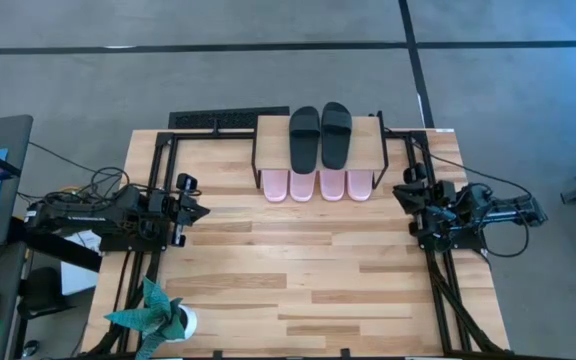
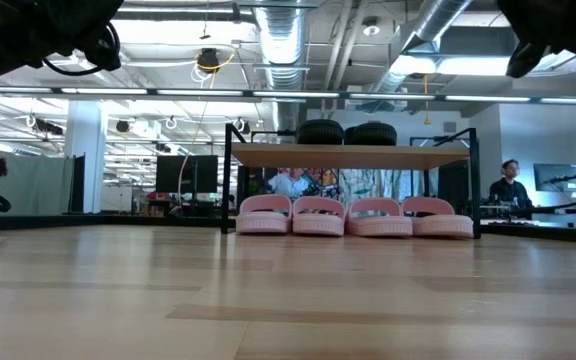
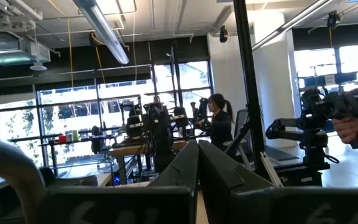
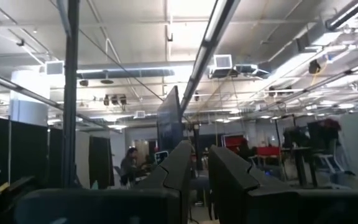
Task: Pick and place slides into the shelf
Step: Return to Home Position
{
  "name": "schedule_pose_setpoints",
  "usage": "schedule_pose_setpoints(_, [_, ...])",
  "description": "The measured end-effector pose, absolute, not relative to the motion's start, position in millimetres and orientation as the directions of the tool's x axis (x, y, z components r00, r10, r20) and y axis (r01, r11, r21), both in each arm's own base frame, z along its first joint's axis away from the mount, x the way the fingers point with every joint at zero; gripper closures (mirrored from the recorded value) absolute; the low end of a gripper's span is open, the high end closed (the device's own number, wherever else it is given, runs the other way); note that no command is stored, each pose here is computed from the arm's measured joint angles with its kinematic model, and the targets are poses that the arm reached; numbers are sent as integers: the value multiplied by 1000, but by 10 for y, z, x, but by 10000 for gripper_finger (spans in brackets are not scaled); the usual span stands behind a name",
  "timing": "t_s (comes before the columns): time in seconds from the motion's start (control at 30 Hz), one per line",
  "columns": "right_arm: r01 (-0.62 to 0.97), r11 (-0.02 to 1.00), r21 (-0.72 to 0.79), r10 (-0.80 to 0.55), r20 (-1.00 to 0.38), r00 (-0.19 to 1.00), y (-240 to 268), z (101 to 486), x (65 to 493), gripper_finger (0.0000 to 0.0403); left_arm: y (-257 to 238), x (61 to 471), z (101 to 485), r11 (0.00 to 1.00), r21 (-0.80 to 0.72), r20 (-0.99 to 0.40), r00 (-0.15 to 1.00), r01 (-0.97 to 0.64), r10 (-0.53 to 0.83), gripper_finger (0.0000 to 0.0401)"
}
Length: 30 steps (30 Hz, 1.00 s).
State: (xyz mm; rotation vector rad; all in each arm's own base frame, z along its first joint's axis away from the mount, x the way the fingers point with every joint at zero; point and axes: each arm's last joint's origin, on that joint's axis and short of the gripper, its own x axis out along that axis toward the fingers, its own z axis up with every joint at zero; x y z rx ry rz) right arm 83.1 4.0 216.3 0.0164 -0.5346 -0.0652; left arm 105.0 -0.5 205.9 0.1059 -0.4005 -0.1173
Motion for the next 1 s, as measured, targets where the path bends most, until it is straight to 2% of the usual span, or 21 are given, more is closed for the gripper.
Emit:
schedule_pose_setpoints(0.2, [67, 996, 56, -86, 483, 871, 4, 2138, 848, 355, -5, 1050, 2058, 988, 126, 382, 914, 93, -134, 401])
schedule_pose_setpoints(0.37, [24, 992, 123, -64, 334, 940, -4, 1993, 915, 355, -6, 1052, 2053, 987, 126, 376, 916, 96, -137, 401])
schedule_pose_setpoints(0.5, [14, 991, 132, -51, 289, 956, 2, 1949, 929, 355, -14, 1058, 2036, 983, 134, 357, 919, 126, -167, 401])
schedule_pose_setpoints(0.7, [36, 981, 191, -60, 124, 990, -6, 1790, 963, 355, -19, 1083, 1960, 982, 95, 280, 942, 164, -184, 401])
schedule_pose_setpoints(1.0, [66, 976, 208, -71, 17, 997, -17, 1686, 970, 355, -27, 1103, 1869, 976, 83, 186, 959, 202, -214, 401])
